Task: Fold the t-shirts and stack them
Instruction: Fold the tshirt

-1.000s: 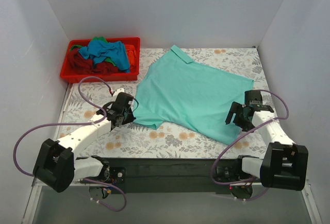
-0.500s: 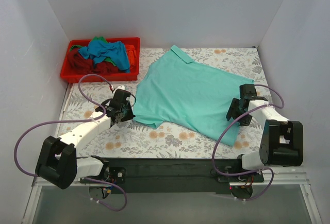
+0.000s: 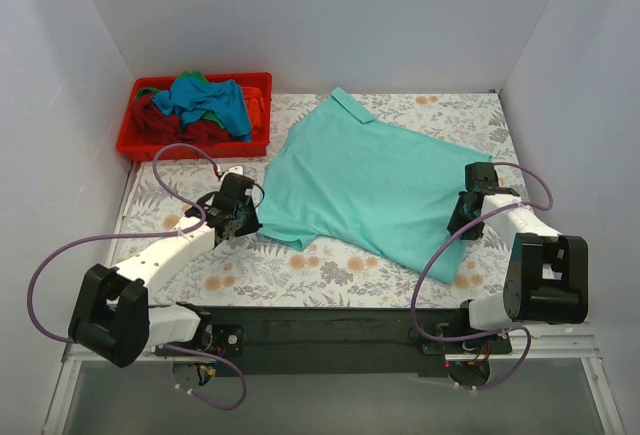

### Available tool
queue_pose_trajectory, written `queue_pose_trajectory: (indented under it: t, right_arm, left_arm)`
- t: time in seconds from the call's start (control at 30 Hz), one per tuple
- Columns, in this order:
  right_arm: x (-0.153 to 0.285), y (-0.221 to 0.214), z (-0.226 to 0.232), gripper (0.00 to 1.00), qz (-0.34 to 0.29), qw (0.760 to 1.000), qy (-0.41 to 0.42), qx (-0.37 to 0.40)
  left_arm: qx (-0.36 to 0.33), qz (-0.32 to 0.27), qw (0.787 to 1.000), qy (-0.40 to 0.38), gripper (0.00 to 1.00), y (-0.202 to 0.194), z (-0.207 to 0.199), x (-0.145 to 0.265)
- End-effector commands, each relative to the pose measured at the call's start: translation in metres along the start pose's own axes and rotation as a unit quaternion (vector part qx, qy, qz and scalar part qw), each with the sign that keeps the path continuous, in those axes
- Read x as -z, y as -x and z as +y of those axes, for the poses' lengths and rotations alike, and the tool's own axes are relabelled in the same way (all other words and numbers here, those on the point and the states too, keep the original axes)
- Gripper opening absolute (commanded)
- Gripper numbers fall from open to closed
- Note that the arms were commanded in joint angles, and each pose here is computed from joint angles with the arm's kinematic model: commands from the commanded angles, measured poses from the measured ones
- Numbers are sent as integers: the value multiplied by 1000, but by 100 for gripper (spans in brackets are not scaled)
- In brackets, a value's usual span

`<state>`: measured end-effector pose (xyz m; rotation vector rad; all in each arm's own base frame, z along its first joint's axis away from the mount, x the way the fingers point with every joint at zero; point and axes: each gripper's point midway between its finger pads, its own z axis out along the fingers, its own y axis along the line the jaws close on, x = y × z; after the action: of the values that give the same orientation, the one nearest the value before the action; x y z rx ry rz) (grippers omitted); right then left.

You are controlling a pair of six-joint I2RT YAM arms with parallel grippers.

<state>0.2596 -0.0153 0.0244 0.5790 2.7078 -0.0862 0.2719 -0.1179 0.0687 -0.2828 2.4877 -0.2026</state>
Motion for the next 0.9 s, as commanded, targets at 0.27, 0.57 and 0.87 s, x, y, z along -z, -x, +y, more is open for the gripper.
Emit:
queue_pose_trajectory:
  t: [0.27, 0.57, 0.87]
  right_arm:
    - [0, 16, -16, 1, -22, 999, -30, -13]
    - [6, 33, -32, 1, -36, 998, -44, -28]
    - [0, 33, -31, 1, -21, 999, -42, -13]
  left_arm:
    - [1, -32, 999, 12, 0, 21, 2, 7]
    - [1, -29, 999, 35, 0, 18, 10, 5]
    - [-1, -24, 1000, 17, 0, 17, 4, 4]
